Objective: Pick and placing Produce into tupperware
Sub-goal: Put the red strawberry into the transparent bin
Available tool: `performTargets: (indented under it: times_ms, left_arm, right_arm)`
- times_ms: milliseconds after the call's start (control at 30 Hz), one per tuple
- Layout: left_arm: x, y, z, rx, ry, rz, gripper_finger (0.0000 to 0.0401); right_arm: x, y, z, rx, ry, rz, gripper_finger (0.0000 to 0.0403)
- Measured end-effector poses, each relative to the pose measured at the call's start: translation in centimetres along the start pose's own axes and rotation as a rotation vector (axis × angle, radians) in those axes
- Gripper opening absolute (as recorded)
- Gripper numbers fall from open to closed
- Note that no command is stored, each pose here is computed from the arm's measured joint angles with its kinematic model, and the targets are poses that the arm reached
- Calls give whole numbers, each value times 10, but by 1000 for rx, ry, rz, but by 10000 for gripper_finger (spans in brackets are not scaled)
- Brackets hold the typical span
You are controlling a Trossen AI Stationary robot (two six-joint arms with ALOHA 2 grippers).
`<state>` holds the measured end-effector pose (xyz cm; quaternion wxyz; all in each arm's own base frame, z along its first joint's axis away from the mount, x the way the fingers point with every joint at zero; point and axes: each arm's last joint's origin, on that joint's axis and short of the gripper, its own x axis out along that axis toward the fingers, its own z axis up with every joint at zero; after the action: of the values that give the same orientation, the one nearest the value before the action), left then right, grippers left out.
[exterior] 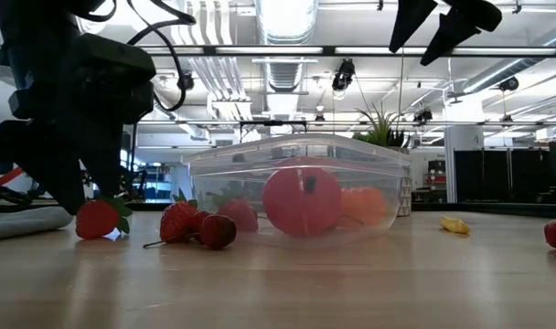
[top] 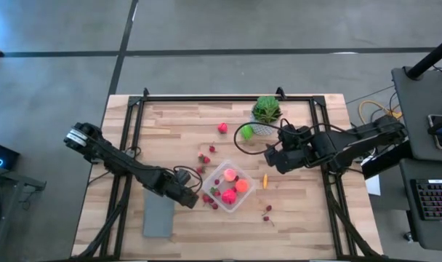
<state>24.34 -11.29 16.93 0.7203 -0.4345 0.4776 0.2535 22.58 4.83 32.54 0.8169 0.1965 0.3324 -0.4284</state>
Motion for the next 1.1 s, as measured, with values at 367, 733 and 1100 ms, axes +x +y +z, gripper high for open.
performTargets:
  times_ms: [367, 733, 1100]
  left_arm:
    - [19, 2, -3, 21, 3, 77, 237]
    - [20, 3, -2, 20, -35, 65, 237]
    - [20, 3, -2, 24, -33, 66, 231]
  right_arm:
    - [-3, -3, 1, 18, -4, 10, 339]
    - [-3, -3, 2, 18, -5, 11, 334]
    - [-3, -3, 2, 18, -4, 10, 334]
